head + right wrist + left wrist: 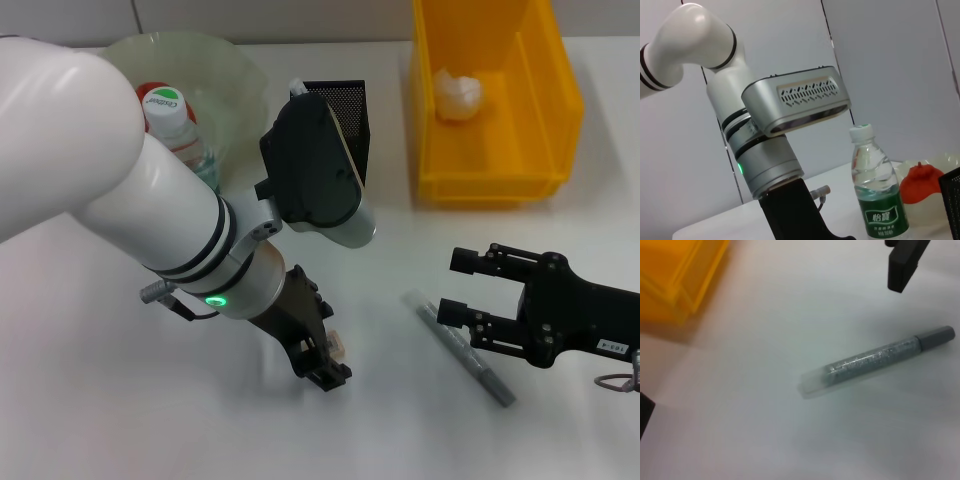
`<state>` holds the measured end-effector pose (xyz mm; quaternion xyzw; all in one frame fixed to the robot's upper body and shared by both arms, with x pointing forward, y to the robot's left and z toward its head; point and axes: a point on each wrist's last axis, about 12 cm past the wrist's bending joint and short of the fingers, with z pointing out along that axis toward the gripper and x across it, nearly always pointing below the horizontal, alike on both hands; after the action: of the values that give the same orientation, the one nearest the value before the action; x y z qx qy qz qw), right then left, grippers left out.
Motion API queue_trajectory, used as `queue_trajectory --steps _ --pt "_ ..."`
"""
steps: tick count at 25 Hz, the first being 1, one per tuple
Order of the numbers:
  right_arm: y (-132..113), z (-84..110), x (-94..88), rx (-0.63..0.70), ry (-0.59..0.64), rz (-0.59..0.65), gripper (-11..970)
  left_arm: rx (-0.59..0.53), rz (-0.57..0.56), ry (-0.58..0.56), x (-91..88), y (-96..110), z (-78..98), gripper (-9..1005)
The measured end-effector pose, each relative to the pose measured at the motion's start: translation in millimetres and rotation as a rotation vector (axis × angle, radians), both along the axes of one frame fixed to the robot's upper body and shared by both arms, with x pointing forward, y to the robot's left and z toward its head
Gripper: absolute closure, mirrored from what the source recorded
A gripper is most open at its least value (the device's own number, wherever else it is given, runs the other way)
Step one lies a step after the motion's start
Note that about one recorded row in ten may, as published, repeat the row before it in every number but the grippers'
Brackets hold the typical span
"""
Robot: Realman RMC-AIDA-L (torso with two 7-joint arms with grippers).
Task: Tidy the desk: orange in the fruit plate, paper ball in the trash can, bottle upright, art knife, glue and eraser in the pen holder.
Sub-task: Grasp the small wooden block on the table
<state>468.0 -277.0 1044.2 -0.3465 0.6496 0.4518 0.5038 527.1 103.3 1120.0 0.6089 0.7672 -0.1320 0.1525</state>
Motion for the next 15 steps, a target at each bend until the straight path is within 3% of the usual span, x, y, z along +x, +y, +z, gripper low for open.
queue_trajectory --steps 15 --pt "5.5 -0.2 2.3 0.002 -0.002 0.007 294 -0.004 0.007 -0.008 1.0 0.1 1.8 294"
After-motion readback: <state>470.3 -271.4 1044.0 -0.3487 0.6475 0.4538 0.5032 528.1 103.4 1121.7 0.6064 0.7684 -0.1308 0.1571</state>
